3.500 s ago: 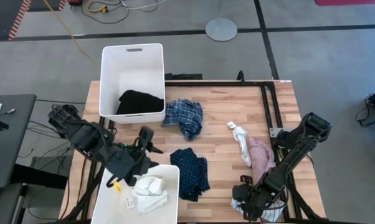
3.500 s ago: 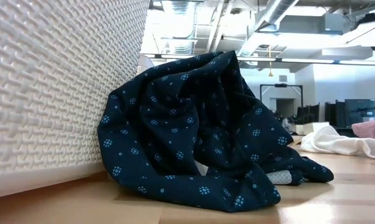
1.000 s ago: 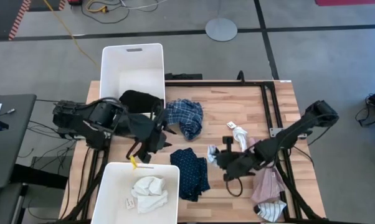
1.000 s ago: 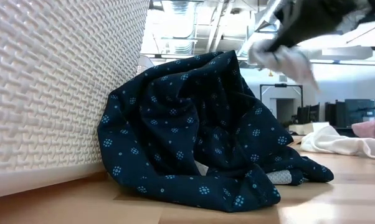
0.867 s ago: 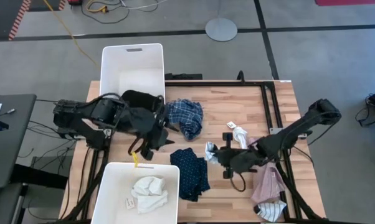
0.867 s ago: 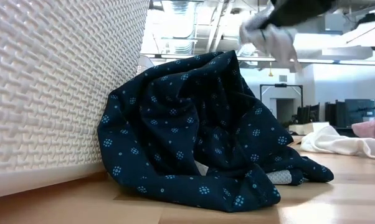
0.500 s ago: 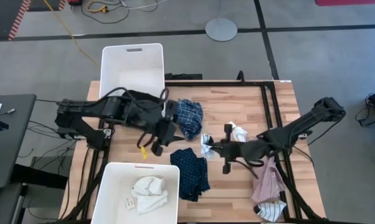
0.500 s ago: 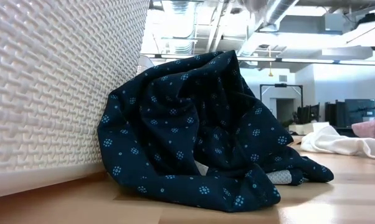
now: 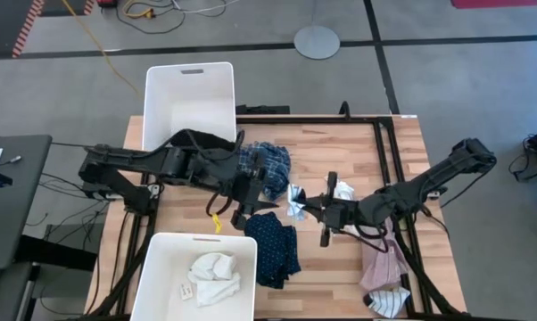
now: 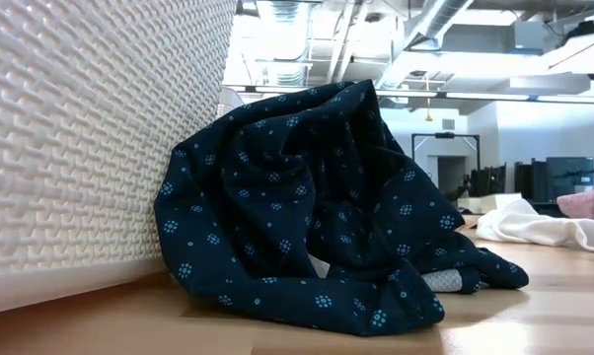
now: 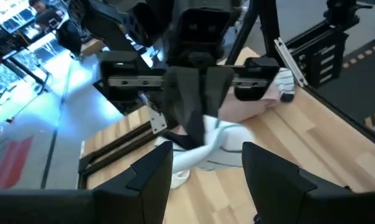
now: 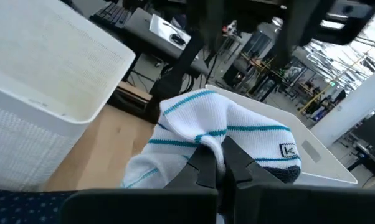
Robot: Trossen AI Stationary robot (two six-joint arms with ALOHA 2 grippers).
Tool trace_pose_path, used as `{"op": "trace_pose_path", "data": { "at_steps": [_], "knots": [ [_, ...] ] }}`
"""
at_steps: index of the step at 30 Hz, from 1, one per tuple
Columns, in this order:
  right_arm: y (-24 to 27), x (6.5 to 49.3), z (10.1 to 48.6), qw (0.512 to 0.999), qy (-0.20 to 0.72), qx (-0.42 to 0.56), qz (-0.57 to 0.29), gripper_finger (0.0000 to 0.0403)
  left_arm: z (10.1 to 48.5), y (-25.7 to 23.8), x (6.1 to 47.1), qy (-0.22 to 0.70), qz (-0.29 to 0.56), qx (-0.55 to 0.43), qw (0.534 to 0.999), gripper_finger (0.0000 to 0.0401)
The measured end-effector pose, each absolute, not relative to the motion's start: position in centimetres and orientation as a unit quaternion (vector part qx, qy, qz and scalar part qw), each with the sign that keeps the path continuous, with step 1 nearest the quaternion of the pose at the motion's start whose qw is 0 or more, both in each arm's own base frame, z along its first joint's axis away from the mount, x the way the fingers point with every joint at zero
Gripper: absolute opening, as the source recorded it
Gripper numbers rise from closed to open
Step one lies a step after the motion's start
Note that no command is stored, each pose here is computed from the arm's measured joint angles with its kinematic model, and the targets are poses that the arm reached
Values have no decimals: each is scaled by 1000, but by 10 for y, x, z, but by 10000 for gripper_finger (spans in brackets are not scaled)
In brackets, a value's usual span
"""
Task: Sort clothes
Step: Put the left white striped sock into the bottom white bin
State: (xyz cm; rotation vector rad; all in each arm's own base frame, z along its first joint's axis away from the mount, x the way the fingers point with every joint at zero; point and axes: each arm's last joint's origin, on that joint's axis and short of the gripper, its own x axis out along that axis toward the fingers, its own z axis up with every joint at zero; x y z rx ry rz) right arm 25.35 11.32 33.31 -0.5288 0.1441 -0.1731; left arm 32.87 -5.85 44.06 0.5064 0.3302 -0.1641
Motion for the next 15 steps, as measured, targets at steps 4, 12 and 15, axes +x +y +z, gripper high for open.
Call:
{"op": "trace_pose_path", "data": {
  "at_steps": [4,12,15],
  "knots": [
    [116,252,333,959,71,-264,-79,5,430,-57,333,164,-77,287,941,187],
    [121,250,333,963,67,-254,-64,5,417,-63,338,161,-57,377,910,187],
    [121,250,333,964,65,-251,-62,5,418,-64,339,153,-56,390,906,187]
  ]
}}
